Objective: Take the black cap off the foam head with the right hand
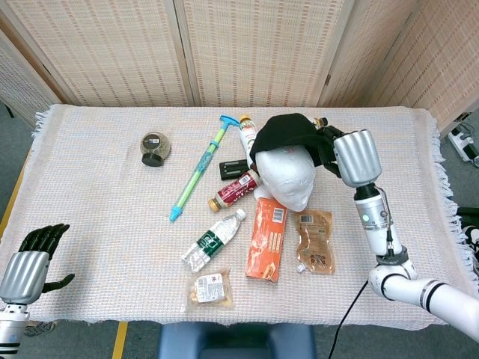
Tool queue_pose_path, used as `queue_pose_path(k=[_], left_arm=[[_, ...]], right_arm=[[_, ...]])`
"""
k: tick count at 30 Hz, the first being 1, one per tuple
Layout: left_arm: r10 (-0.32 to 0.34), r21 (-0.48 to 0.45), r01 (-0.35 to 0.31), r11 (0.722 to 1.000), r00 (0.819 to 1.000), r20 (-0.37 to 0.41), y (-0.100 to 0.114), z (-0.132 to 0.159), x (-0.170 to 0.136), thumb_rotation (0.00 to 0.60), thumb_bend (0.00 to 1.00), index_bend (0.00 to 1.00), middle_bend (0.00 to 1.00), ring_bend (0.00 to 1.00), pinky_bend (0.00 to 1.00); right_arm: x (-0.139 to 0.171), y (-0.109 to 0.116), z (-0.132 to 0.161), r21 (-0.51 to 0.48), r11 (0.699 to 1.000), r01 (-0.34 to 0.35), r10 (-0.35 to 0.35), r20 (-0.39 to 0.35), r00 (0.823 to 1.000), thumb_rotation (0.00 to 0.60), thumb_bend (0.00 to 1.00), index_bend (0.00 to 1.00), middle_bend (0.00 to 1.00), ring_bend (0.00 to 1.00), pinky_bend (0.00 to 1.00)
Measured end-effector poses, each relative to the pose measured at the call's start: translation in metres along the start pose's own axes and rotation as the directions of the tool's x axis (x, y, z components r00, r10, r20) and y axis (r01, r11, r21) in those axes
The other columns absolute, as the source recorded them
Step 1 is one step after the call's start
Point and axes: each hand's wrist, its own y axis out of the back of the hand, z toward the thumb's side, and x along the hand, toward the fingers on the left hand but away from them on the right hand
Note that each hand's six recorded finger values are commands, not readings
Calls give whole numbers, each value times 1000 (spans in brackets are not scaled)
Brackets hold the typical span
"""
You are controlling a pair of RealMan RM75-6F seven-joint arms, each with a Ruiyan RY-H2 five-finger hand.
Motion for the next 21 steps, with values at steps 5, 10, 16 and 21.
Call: queue_pose_path(k=[5, 10, 16, 21], left_arm=[[-8, -2, 8, 1000, 1000, 0, -2, 0, 0, 600, 60, 143, 150, 137, 159], [-20, -3, 20, 1000, 1000, 3, -5, 1, 0, 600, 60, 139, 149, 135, 159], [-27, -6, 27, 1000, 1000, 9, -6, 3, 1, 600, 60, 137, 146, 135, 158], [-29, -10, 29, 1000, 999, 23, -7, 6, 3, 600, 59, 136, 146, 134, 159]], right_arm=[[-15, -4, -14, 40, 999, -1, -1, 37, 999, 600, 676, 766, 653, 956, 1000], [-22, -8, -33, 77, 997, -6, 0, 85, 996, 600, 677, 766, 652, 956, 1000], [-20, -9, -62, 119, 992, -32, 15, 140, 990, 600, 677, 767, 652, 957, 1000], [-4, -3, -85, 171, 983, -72, 46, 151, 987, 600, 677, 769, 653, 956, 1000]])
